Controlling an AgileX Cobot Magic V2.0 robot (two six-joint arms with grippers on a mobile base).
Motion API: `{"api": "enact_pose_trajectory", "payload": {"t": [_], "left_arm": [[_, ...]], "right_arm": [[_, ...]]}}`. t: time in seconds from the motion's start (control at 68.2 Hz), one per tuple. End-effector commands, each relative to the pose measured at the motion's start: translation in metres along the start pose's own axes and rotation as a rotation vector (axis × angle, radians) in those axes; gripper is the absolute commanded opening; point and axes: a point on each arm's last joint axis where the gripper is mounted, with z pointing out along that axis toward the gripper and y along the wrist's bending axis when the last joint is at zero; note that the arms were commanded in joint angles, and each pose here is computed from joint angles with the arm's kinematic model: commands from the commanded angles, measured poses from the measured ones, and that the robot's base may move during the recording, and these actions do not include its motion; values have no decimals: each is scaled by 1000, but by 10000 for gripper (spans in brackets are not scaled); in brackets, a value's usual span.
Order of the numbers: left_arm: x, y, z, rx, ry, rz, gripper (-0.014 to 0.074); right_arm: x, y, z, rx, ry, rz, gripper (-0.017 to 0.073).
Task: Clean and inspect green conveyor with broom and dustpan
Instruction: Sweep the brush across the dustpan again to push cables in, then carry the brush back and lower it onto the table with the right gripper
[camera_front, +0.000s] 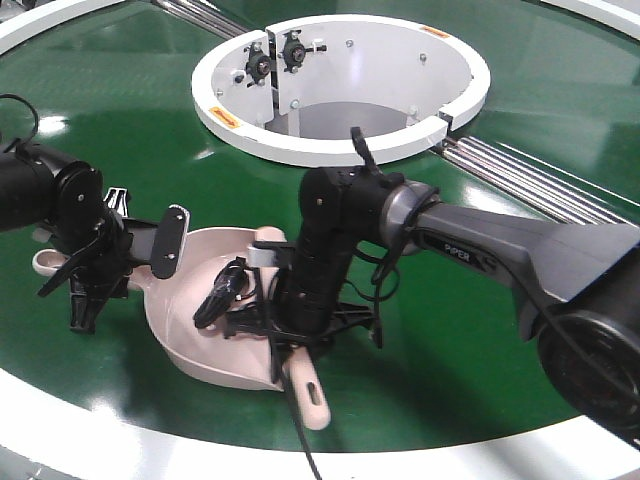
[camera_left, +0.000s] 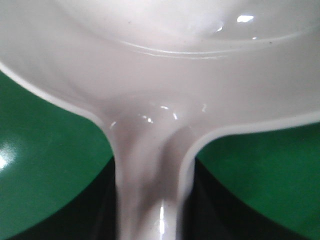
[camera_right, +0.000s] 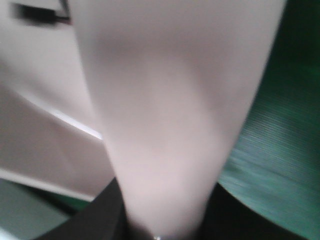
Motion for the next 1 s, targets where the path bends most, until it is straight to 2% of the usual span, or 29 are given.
{"api": "enact_pose_trajectory", "payload": {"t": [0.0,0.117,0.191,0.498,0.63,0.777,0.982], "left_arm": [[-2,9,-21,-79,-33,-22,-6],[-2,9,-21,-79,-33,-22,-6],[-2,9,-21,-79,-33,-22,-6],[-2,9,-21,-79,-33,-22,-6],[-2,9,-21,-79,-33,-22,-6],[-2,9,-21,-79,-33,-22,-6],[-2,9,-21,-79,-33,-22,-6]], "right_arm": [[14,36,-43,-123,-32,-111,-1],[18,43,-68,-117,-107,-153,-1],[21,40,-85,-79,-157,-167,-1],[30,8,-143,43,-323,-138,-1],[34,-21,-158,95,-353,-86,-1],[47,-69,-164,161,-329,-9,-1],[70,-136,-162,186,-263,103,-1]]}}
